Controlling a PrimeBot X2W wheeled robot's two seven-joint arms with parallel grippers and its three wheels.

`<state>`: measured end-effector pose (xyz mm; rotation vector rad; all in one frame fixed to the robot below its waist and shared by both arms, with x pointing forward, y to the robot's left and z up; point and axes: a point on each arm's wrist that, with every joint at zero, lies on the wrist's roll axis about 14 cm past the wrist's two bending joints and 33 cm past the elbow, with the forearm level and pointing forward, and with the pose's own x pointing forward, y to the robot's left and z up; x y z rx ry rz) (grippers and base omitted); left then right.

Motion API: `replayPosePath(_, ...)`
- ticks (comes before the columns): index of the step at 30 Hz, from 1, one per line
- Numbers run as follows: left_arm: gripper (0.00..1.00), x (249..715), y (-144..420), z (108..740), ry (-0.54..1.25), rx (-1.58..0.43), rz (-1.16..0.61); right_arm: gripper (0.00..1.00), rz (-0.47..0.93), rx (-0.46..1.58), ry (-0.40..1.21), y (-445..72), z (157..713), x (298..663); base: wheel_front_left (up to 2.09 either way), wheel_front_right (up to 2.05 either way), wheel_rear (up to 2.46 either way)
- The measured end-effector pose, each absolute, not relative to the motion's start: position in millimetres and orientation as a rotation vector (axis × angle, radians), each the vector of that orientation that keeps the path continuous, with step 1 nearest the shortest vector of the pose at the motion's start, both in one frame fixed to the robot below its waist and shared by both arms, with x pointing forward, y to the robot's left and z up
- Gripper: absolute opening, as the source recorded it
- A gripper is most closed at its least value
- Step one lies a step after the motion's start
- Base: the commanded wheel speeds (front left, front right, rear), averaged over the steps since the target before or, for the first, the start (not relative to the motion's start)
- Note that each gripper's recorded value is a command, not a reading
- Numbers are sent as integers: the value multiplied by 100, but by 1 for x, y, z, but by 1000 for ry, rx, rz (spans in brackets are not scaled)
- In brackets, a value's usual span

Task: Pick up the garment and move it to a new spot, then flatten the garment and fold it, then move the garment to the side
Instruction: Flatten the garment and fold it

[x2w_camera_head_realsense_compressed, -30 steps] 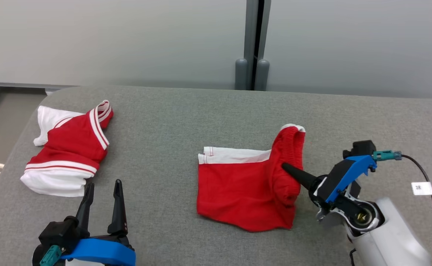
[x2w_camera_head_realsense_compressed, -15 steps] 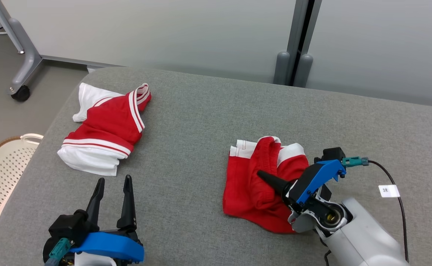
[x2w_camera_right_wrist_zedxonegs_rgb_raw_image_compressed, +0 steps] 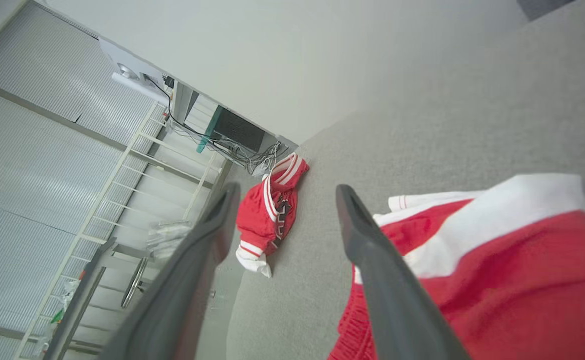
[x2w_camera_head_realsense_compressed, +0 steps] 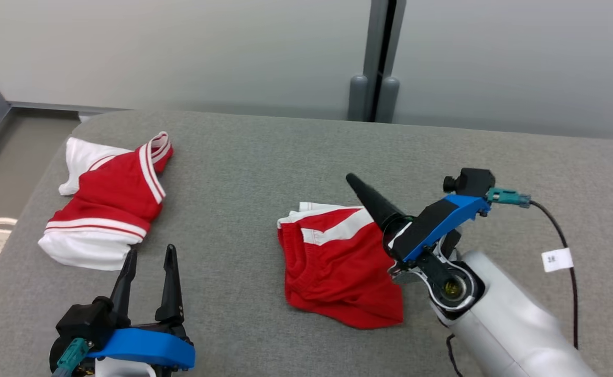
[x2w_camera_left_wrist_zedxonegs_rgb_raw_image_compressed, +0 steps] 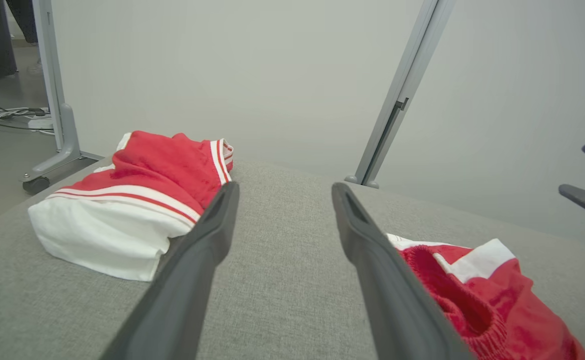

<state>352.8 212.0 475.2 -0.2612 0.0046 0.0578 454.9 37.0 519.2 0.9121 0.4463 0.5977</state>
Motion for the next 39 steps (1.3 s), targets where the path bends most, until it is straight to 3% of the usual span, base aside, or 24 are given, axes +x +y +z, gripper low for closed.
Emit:
replayPosePath(10, 100, 374, 186, 496, -50, -226, -46, 100, 476, 597, 76, -67, 546, 447, 0, 0, 0)
replayPosePath(19, 100, 381, 180, 505, -74, -199, -76, 100, 288, 315, -101, -149, 555, 431, 0, 0, 0)
replayPosePath(30, 100, 382, 181, 505, -74, -179, -72, 100, 121, 190, -87, -174, 519, 400, 0, 0, 0)
replayPosePath(39, 100, 379, 181, 498, -54, -160, -71, 100, 102, 171, -61, -170, 508, 396, 0, 0, 0)
